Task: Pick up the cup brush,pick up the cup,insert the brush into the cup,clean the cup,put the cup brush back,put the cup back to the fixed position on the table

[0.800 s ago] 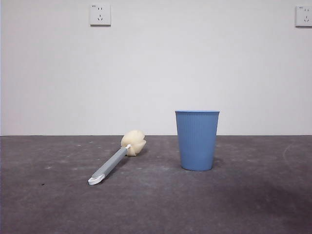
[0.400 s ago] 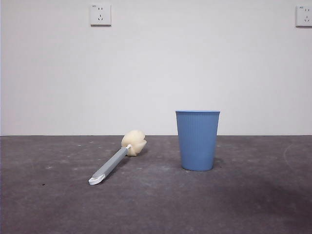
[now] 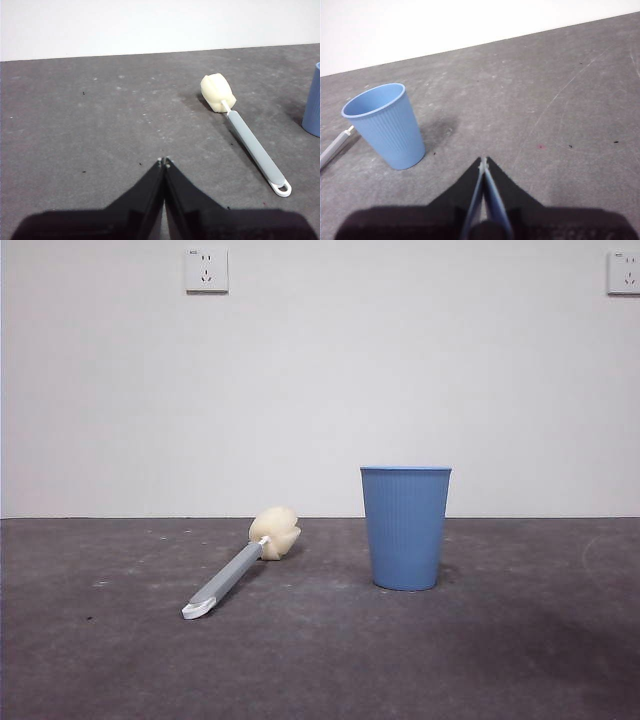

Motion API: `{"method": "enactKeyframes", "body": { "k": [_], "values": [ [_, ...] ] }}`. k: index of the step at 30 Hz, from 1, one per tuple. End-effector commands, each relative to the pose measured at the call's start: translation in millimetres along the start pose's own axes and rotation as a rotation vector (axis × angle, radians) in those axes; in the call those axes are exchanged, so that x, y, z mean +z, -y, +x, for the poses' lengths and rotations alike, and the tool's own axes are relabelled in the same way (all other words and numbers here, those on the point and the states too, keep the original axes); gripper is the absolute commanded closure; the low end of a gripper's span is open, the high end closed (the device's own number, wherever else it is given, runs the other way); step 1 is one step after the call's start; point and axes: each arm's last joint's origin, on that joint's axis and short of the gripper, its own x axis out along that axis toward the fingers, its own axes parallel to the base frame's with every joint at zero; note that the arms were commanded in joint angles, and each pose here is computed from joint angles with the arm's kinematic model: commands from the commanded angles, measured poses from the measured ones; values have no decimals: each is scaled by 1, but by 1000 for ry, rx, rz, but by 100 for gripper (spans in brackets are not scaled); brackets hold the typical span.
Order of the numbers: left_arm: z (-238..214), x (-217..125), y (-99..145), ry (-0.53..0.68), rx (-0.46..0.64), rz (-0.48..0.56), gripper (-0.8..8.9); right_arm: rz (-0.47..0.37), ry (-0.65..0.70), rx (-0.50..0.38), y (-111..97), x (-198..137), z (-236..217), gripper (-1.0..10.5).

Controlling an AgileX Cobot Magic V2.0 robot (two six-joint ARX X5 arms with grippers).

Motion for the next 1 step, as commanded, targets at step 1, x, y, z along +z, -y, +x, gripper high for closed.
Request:
{"method": "enactKeyframes", "body": {
  "k": [1],
  "values": [
    [1,-4,-1,-7,4,-9,817,12,-10,-6,1,-4,1,945]
  ]
}}
